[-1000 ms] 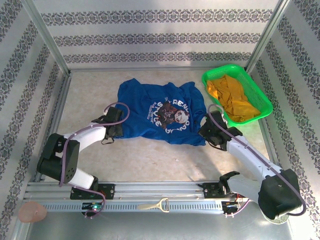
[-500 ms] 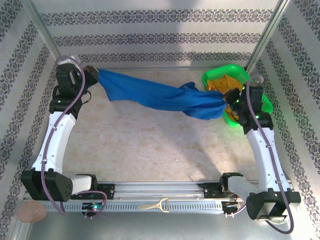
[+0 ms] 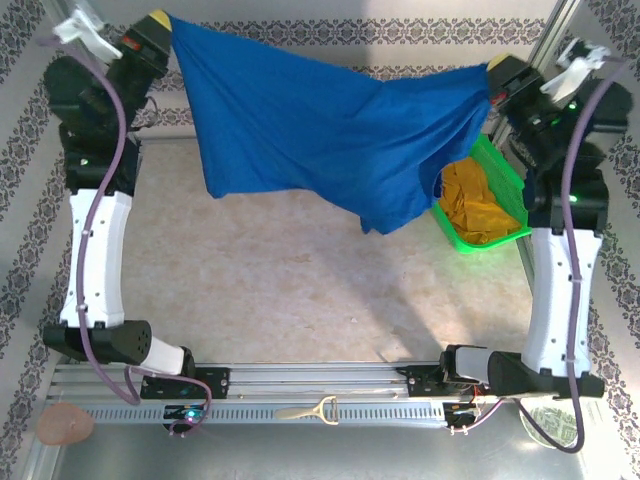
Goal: Fold the inside-out t-shirt
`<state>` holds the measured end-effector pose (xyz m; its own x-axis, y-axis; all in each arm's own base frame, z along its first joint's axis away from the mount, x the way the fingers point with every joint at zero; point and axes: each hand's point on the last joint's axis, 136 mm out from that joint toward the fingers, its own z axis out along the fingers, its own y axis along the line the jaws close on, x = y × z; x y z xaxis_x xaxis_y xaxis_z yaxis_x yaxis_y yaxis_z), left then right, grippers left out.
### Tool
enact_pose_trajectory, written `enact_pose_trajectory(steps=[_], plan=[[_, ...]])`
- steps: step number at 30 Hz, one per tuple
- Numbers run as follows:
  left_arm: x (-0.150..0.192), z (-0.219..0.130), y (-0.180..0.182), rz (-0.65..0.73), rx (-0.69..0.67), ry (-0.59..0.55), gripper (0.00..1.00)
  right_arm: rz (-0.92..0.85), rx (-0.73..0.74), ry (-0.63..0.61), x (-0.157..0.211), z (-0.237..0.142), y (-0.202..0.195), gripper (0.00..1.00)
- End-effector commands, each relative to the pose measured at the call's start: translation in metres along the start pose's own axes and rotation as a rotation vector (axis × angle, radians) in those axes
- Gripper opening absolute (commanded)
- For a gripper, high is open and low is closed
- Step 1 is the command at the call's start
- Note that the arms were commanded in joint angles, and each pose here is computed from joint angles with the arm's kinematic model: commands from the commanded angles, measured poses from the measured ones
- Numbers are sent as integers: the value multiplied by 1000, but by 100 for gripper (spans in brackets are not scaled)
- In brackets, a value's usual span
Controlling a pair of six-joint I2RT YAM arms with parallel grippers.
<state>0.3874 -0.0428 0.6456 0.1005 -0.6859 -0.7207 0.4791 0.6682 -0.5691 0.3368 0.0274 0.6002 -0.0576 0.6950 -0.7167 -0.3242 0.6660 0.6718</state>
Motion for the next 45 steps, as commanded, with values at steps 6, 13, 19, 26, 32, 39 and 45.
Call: enact_pose_trajectory(steps=[6,13,19,26,32,39,45], plan=[[-86,-63,-89,120,97,-258,0,-149,-147,-261,-72,-64,92,0],[-39,-46,-9,53,-178,-100,0,-22,-20,-74,-35,2,25,0],[83,-10,134,-26,-430,191,0,13,193,205,70,90,-89,0],[233,15,285,-63,-588,523,0,-4,406,433,184,164,-207,0],[302,28,364,-51,-687,659,0,-78,503,543,236,206,-249,0],[304,61,385,-14,-707,682,32,-122,491,532,227,227,-248,71],[306,51,375,-37,-718,741,67,-124,453,576,224,186,-196,72]])
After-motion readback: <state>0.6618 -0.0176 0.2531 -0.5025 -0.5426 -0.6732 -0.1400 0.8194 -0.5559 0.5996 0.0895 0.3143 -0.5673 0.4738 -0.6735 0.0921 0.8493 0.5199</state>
